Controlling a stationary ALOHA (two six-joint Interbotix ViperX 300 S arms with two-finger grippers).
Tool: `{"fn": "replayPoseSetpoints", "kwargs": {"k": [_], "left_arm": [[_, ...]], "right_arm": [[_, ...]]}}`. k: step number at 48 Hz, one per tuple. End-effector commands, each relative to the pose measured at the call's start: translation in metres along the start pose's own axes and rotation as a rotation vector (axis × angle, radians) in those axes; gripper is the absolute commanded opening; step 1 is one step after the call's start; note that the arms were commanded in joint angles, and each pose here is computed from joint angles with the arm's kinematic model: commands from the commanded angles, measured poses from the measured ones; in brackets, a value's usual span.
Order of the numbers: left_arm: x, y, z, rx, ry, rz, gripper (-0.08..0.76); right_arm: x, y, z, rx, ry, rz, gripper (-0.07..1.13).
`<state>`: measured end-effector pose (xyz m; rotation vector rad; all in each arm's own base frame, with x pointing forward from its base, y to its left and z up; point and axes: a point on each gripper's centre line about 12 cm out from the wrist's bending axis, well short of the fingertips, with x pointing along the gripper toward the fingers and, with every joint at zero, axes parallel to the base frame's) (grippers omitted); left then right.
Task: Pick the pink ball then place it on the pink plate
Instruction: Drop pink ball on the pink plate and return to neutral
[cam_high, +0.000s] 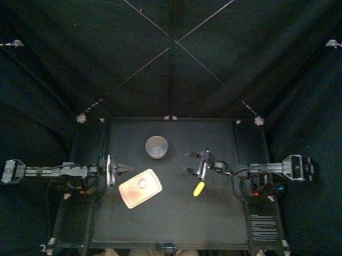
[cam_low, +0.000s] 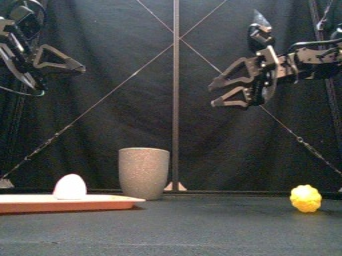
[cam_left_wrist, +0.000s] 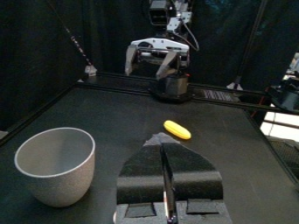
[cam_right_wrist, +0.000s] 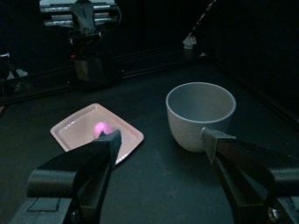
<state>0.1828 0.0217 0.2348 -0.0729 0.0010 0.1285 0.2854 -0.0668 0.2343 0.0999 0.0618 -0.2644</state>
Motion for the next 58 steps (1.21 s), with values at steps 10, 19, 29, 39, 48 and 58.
{"fn": "replayPoseSetpoints", "kwargs": {"k": [10,19,29,39,48,58], "left_arm": [[0.001,0.0,0.001,0.003,-0.006,0.0,0.039],[0.001,0.0,0.001,0.006,-0.008,0.001,0.039],[0.001,0.0,0.0,0.003,-0.002,0.002,0.037],[0.0,0.001,-0.002,0.0,0.009,0.004,0.039],[-0.001,0.001,-0.005,-0.001,0.015,0.003,0.039],[0.0,0.001,-0.003,0.003,0.01,0.004,0.039]], "right_arm": [[-0.057,-0.007,0.017,0.008,-0.133,-0.01,1.03],[-0.068,-0.007,0.009,0.018,-0.122,-0.007,1.03],[-0.067,-0.005,0.006,0.017,-0.098,0.003,1.03],[-0.066,-0.004,0.004,0.017,-0.081,0.004,1.03],[-0.065,-0.004,0.0,0.017,-0.043,0.004,1.03],[-0.064,-0.004,0.001,0.017,-0.033,0.006,1.03]]}}
